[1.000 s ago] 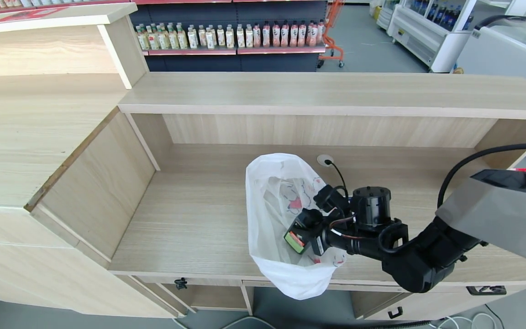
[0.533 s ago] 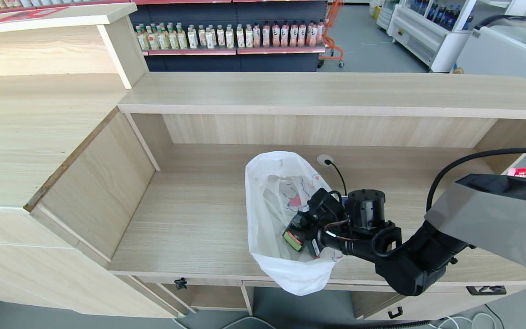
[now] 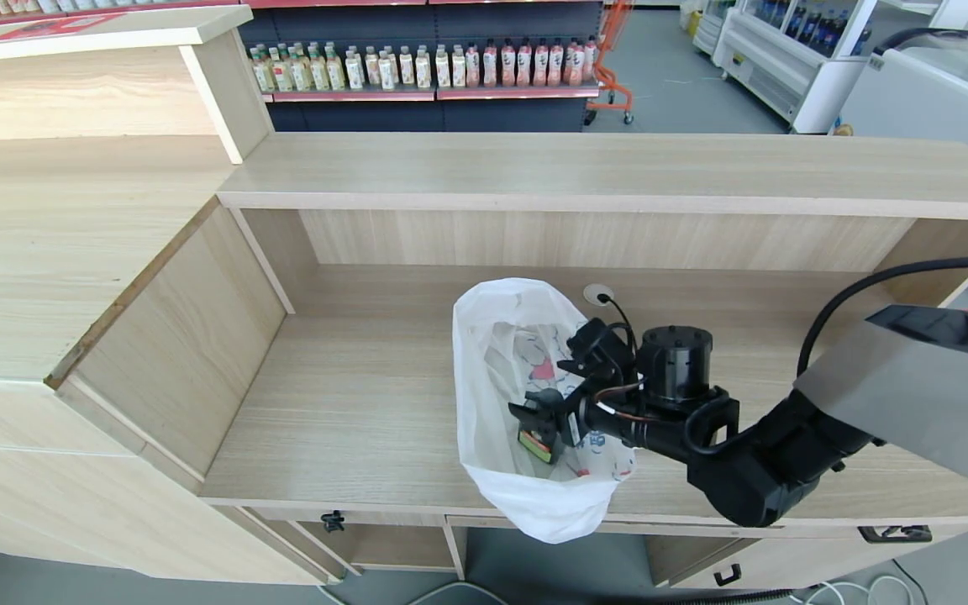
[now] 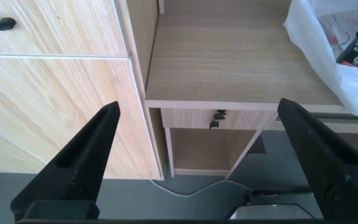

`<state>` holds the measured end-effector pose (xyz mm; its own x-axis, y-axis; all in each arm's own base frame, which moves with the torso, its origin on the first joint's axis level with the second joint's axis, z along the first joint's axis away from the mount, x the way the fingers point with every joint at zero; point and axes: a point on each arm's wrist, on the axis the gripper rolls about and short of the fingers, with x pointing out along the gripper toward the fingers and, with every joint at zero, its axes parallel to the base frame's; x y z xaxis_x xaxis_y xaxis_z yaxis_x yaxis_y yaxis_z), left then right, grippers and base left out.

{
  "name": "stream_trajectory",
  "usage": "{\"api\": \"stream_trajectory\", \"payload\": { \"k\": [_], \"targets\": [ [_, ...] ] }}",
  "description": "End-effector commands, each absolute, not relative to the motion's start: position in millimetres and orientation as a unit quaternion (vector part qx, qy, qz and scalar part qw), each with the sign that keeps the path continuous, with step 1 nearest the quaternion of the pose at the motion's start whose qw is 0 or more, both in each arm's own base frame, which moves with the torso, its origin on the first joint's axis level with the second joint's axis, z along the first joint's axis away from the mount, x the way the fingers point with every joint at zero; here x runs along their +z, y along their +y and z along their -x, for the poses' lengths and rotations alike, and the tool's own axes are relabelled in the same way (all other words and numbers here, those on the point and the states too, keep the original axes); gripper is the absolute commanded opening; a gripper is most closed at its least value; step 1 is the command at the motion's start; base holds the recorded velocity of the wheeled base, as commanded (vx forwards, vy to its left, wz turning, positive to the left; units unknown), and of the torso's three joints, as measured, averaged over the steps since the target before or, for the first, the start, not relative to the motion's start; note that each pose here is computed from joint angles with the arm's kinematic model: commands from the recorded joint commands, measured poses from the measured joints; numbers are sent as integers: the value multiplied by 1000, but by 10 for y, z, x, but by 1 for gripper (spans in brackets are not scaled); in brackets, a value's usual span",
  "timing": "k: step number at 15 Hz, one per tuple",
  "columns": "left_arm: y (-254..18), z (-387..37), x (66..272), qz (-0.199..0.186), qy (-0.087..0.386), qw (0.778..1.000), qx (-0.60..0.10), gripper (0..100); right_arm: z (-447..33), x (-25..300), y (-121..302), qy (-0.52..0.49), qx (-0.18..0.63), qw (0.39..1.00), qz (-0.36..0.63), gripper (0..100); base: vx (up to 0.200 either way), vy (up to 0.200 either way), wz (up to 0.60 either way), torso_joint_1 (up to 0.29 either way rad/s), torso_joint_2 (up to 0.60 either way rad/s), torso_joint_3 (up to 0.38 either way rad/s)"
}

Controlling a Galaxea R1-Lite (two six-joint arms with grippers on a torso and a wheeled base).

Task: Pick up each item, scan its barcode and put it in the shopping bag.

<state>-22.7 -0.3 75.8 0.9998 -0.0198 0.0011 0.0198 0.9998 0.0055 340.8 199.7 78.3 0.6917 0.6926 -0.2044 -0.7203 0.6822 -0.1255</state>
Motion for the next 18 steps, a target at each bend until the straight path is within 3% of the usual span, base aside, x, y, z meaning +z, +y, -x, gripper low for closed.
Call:
{"api": "stream_trajectory", "payload": {
  "k": [1,6,8,11,18],
  "targets": [
    [-3,227,758,-2,-1,1000,-10,100,-3304,1174,1953,44,385,919,69,100,0,0,0,0,0,0],
    [-3,227,758,2,-1,1000,-10,100,-2947,1918,1713,42,367,929,8,100,0,0,0,0,0,0],
    [-3,227,758,2,-1,1000,-10,100,-2831,2086,1462,48,283,958,14,100,0,0,0,0,0,0],
    [-3,227,758,1,-1,1000,-10,100,-2658,2335,1116,62,187,980,-10,100,0,-200,0,-1,4,4],
    [-3,227,758,2,-1,1000,-10,100,-2238,2571,773,141,88,974,-155,100,0,-200,0,2,0,0]
  ]
}}
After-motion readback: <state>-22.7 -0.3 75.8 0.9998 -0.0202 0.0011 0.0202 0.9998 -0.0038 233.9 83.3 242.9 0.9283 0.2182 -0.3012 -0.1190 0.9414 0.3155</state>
